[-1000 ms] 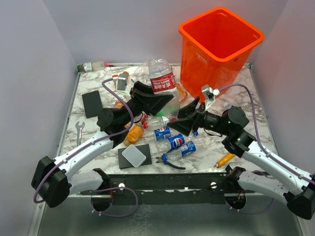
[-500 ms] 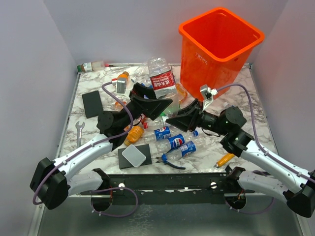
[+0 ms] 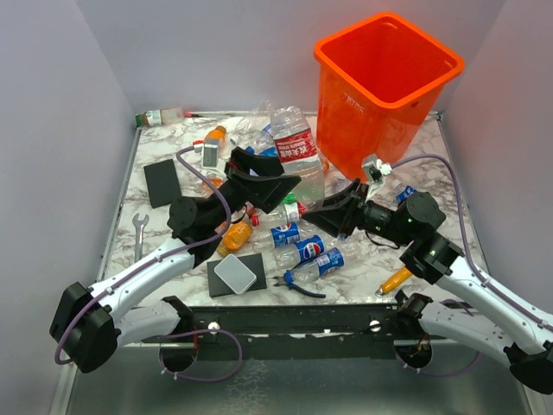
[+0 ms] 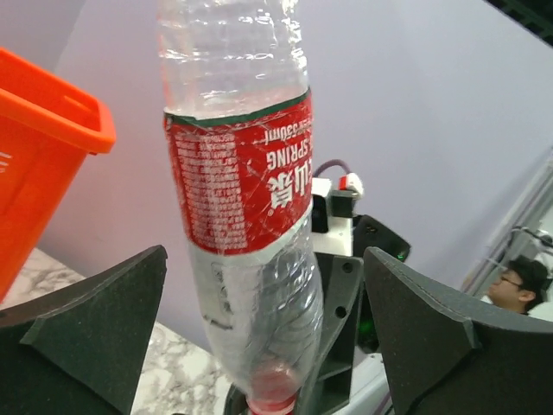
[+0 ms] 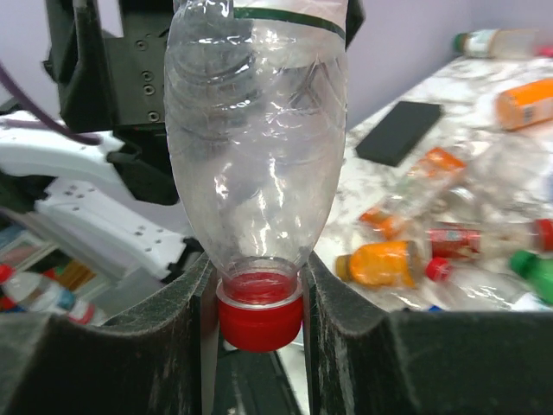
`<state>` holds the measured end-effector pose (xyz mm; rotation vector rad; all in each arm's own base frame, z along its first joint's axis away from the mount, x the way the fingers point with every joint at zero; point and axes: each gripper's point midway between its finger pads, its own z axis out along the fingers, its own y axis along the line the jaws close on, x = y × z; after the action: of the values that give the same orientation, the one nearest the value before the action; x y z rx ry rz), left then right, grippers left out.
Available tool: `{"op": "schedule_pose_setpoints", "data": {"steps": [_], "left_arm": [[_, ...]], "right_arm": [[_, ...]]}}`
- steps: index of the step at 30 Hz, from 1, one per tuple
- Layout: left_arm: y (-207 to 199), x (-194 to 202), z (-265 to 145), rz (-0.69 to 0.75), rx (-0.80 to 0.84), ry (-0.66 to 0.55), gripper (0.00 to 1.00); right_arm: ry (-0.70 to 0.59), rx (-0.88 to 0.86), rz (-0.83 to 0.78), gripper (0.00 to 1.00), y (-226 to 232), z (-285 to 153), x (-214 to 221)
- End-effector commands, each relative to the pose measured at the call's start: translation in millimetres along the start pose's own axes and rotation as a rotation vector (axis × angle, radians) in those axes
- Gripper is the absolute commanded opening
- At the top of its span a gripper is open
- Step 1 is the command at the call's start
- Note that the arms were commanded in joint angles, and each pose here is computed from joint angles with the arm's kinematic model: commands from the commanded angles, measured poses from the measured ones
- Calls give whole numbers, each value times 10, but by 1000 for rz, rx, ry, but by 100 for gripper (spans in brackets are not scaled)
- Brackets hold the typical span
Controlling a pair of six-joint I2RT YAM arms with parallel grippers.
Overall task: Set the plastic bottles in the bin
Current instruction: Place the plastic bottle in the trash bin.
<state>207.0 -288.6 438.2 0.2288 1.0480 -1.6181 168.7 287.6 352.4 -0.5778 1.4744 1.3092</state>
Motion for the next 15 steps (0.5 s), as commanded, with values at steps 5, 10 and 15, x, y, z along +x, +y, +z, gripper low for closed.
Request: {"op": "schedule_pose_setpoints", "data": {"steps": [5, 10, 15], "left_arm": [[172, -345, -203, 281, -222, -58, 99], [629, -634, -624, 570, -568, -44, 99], [1034, -677, -1119, 740, -815, -1, 99]], "right_arm": [[-179, 341, -210, 1, -157, -444, -942], [-259, 642, -310, 1, -382, -815, -1518], [-366, 925, -416, 1, -622, -1094, -2018]]}}
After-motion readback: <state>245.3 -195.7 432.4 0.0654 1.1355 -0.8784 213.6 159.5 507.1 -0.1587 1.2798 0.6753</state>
